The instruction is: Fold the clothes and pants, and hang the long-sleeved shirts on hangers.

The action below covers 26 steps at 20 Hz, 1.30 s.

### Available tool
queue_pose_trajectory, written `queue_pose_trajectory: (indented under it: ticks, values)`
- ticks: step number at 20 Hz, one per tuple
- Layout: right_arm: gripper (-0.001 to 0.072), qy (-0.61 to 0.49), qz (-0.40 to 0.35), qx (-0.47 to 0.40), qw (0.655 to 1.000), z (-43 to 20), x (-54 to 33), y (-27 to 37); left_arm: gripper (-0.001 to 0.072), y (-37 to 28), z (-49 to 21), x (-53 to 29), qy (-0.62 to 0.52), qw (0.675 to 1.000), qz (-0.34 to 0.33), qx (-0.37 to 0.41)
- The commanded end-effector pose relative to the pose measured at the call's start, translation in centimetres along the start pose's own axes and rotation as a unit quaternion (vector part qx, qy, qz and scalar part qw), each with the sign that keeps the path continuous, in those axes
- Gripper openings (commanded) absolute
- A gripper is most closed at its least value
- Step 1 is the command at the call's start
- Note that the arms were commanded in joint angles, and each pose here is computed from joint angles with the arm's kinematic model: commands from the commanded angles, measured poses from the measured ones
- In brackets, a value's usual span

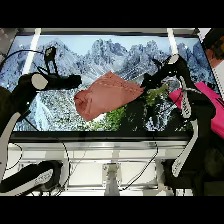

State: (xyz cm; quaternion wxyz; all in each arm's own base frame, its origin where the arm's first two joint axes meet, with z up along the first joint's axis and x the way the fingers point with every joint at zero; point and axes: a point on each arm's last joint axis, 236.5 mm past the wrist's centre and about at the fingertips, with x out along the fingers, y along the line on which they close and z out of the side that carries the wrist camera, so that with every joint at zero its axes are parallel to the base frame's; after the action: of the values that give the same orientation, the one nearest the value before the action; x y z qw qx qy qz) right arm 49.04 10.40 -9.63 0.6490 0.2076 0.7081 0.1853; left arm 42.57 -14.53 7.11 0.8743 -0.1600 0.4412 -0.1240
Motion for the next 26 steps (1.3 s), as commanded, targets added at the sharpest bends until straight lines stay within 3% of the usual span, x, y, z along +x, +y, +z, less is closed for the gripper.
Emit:
queue_pose_trajectory:
  ticks: [1,2,3,4,8,11,13,16,22,26]
  values:
    - [0.0332,0.02,0.029,0.014,0.999,-0.4,1.6,0.4,0.0222,3.4,-0.5,1.3,0.019,0.998,0.036,-0.054]
    - [0.0267,0.02,0.035,0.015,0.999,-0.4,1.7,0.6,0.0222,4.4,-1.1,1.8,0.035,0.996,0.04,-0.071]
    - [0.0097,0.018,0.035,0.005,0.999,-0.2,1.7,0.6,0.0223,5.0,-1.8,2.4,0.054,0.994,0.038,-0.089]
    - [0.0019,0.016,0.035,-0.005,0.999,-0.2,1.5,0.7,0.0222,5.5,-2.6,3.1,0.074,0.992,0.033,-0.094]
    - [0.0019,0.021,0.036,-0.008,0.999,-0.4,1.4,0.7,0.0222,7.6,-4.2,5.9,0.115,0.981,0.003,-0.158]
    - [0.0019,0.021,0.036,-0.008,0.999,-0.4,1.4,0.8,0.0229,8.3,-2.9,6.7,0.107,0.967,-0.065,-0.223]
    - [0.0019,0.022,0.041,-0.007,0.999,-0.4,1.4,1.0,0.0312,8.3,-2.4,6.5,0.099,0.973,-0.1,-0.185]
    - [0.0019,0.021,0.061,-0.007,0.998,-0.4,1.3,1.9,0.0347,8.1,-2.5,6.3,0.094,0.984,-0.112,-0.103]
    - [0.0019,0.026,0.075,-0.007,0.997,-0.7,1.2,2.6,0.035,11.0,-5.9,6.8,0.151,0.988,-0.034,0.013]
    - [0.002,0.028,0.074,-0.007,0.997,-0.8,1.2,2.6,0.0349,9.9,-7.4,7.2,0.177,0.982,-0.024,0.064]
